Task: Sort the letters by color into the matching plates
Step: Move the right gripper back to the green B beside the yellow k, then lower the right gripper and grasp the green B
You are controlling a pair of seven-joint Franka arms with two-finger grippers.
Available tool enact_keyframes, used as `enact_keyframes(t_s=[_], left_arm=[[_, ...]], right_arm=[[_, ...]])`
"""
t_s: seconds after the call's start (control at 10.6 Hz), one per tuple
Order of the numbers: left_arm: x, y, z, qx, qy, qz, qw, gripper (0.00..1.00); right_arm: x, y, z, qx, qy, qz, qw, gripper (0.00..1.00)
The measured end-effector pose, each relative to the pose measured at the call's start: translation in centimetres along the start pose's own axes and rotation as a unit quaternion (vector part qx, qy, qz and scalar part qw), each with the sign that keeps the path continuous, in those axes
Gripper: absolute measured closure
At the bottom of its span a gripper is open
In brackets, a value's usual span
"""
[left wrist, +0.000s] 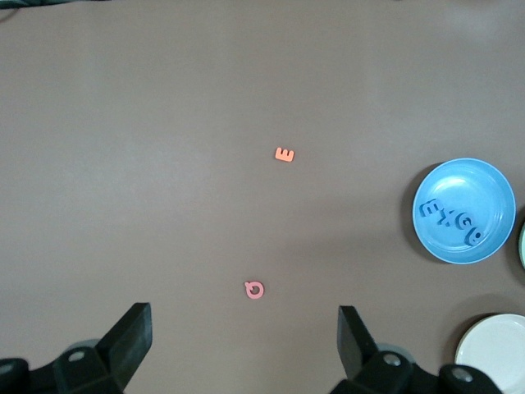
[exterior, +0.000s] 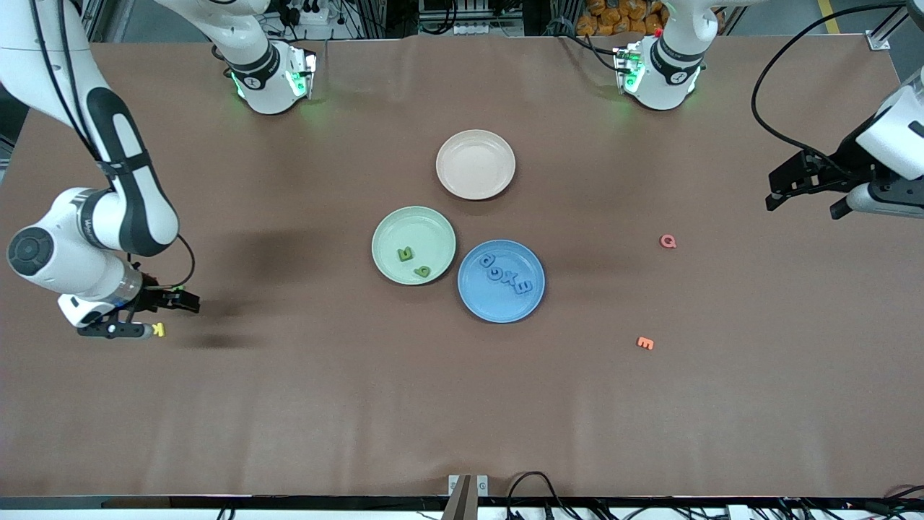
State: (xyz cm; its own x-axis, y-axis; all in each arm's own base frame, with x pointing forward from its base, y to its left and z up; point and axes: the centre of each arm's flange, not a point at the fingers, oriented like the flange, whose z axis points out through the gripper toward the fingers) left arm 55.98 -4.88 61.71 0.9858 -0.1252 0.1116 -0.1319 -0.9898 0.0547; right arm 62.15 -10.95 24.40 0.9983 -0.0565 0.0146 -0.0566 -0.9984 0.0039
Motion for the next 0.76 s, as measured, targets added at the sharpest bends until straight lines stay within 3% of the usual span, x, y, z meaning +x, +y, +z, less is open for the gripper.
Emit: enact_keyframes(t_s=[0.19,0.38,0.76], left_arm=[[0.0,0.3,-1.0,0.0,0.001,0.002,1.0,0.0],[-0.3,0.8,-1.6,-0.002,-0.018,0.007,1.0,0.0],[0.1,1.5,-1.1,0.006,-0.028,0.016,0.999,0.0]], right_arm=[[-0.6,3.1,1.0,0.003,-0.007,0.033,0.999,0.0],[-1.2,5.6,3.3,0.004,-0.008,0.056,0.998,0.0],[-1.7,6.0,7.2,0.004,-0.011,0.063,0.998,0.0]])
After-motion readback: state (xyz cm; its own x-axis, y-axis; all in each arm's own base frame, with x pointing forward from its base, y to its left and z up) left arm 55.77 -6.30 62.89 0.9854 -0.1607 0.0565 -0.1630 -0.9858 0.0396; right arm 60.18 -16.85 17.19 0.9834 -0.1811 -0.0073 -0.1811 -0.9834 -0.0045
